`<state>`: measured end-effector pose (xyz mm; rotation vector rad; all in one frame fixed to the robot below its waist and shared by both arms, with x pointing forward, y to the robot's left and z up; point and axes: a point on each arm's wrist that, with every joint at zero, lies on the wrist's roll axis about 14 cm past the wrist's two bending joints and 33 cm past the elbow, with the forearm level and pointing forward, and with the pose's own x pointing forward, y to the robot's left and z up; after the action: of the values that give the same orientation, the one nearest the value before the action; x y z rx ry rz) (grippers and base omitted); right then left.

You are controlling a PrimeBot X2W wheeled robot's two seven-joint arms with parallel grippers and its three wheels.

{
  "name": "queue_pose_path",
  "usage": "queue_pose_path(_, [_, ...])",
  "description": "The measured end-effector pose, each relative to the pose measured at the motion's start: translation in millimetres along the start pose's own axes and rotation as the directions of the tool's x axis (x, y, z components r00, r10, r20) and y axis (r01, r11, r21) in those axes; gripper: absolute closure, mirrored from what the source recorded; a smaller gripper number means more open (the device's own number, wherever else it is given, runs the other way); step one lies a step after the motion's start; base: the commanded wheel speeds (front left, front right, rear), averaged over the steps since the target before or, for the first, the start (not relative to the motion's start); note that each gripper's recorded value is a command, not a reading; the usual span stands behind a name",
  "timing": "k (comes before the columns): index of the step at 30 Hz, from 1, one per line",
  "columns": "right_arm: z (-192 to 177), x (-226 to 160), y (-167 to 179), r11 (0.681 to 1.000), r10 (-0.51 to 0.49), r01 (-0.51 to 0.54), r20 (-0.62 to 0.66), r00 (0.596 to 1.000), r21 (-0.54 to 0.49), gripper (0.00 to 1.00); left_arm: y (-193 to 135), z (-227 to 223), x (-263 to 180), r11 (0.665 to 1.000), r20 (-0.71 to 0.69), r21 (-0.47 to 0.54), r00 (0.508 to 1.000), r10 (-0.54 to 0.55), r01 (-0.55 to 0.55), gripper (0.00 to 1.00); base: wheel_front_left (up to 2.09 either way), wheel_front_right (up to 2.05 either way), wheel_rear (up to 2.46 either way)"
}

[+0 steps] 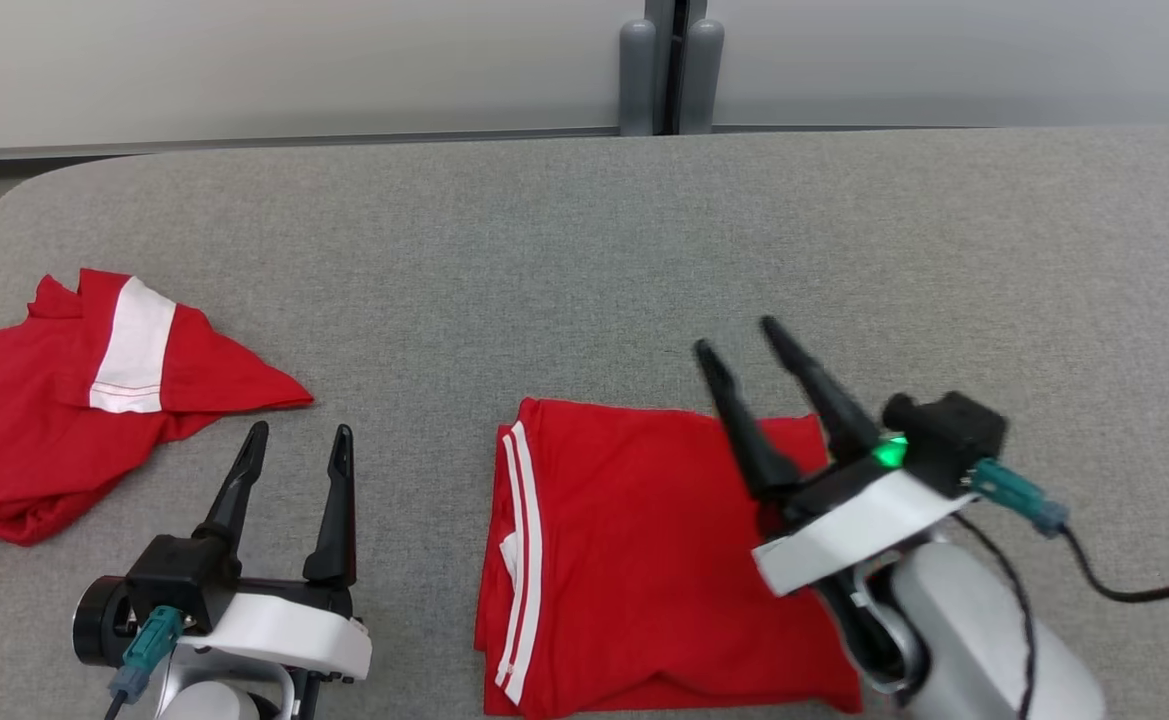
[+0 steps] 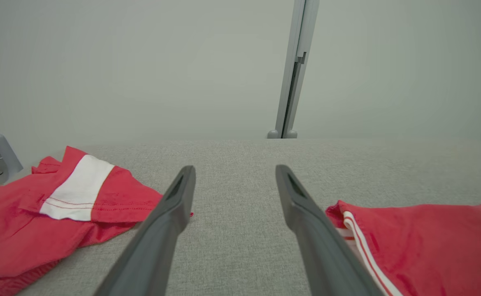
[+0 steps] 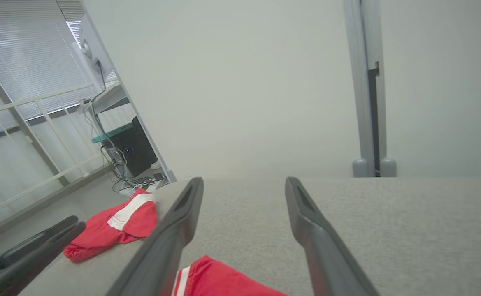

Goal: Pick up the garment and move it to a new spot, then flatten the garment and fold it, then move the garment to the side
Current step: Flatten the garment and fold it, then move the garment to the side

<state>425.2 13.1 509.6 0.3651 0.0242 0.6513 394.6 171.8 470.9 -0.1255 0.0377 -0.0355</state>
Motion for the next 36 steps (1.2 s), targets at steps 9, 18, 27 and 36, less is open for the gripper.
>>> queue_pose_path(9, [32,-84,-105,0.930,-0.313,0.320,0.066,0.947,-0.182,0.00,6,11,-7,1.000,0.032,0.004,0.999,0.017,-0.017,0.00,0.00,0.00,0.00])
queue_pose_path(18, [40,-141,-107,0.879,-0.416,0.414,0.045,0.908,-0.235,0.00,13,11,-34,0.999,0.026,0.017,0.999,0.039,-0.040,0.00,0.00,0.00,0.00])
queue_pose_path(27, [41,-174,-90,0.864,-0.452,0.448,0.041,0.891,-0.229,0.00,8,13,-57,0.999,0.015,0.031,1.000,0.024,-0.025,0.00,0.00,0.00,0.00])
queue_pose_path(36, [41,-191,-81,0.854,-0.472,0.469,0.044,0.880,-0.224,0.00,10,14,-69,0.998,0.003,0.055,1.000,0.019,-0.019,0.00,0.00,0.00,0.00])
